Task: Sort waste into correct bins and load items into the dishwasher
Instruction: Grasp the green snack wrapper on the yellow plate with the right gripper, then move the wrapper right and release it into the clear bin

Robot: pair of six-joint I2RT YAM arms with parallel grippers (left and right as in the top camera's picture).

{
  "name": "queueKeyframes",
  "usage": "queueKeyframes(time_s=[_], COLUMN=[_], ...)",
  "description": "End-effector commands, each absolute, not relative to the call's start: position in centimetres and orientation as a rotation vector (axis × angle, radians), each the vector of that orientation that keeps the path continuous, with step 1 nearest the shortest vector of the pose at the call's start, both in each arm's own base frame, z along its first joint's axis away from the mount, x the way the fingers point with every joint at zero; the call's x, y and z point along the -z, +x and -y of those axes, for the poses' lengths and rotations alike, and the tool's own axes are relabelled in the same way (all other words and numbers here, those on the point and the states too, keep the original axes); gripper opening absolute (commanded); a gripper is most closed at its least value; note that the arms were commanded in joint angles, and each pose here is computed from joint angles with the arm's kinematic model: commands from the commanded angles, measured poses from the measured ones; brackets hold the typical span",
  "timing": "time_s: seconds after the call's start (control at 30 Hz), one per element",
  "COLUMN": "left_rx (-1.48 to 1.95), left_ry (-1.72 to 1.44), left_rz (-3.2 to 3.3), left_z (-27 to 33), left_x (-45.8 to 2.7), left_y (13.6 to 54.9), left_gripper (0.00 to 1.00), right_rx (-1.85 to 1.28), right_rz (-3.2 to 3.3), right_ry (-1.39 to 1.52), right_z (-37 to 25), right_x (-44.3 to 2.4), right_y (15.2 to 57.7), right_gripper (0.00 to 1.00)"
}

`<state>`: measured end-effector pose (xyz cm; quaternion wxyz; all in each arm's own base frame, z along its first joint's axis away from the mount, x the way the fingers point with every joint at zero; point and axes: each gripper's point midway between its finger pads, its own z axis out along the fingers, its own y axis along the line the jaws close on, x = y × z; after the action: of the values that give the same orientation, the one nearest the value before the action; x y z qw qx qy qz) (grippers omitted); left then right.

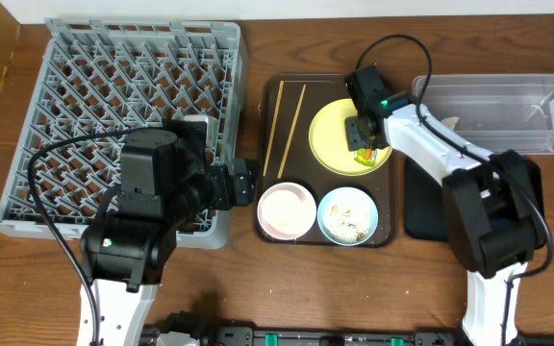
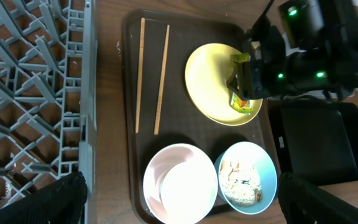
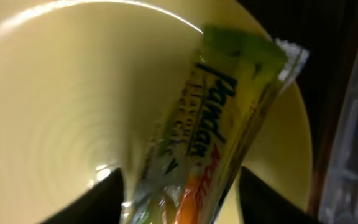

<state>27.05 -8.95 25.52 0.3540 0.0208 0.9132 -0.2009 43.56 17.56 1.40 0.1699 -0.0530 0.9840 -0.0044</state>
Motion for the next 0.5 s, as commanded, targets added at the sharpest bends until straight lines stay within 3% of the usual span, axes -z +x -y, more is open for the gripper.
queueKeyframes(time_s=[0.0, 0.03, 0.07, 0.3, 0.47], left_rx=[0.541, 0.541, 0.541, 0.541, 0.541], left_ry=[0.068, 0.068, 0.068, 0.068, 0.068], left_rz=[-2.342, -2.342, -2.342, -2.342, -2.342], left_z=[9.3, 9.3, 9.3, 9.3, 9.3], left_x=[-26.4, -26.4, -26.4, -26.4, -26.4], left_y=[27.0, 27.0, 27.0, 27.0, 27.0], left_gripper=[0.98, 0.98, 0.98, 0.98, 0.98], right_rx=[0.032, 0.026, 0.025, -0.068, -0.159], right_rz=[-2.812, -2.812, -2.807, -2.673, -2.567], right_ry=[-0.095, -0.097, -0.105, -0.071, 0.1], right_z=[-17.3, -17.4, -17.4, -16.8, -12.4], right_x=[-0.4, -0.5, -0.7, -8.3, -14.9], right_y=[43.5, 43.5, 43.5, 45.2, 45.9], right_gripper=[0.26, 0.08, 0.01, 0.01, 0.01])
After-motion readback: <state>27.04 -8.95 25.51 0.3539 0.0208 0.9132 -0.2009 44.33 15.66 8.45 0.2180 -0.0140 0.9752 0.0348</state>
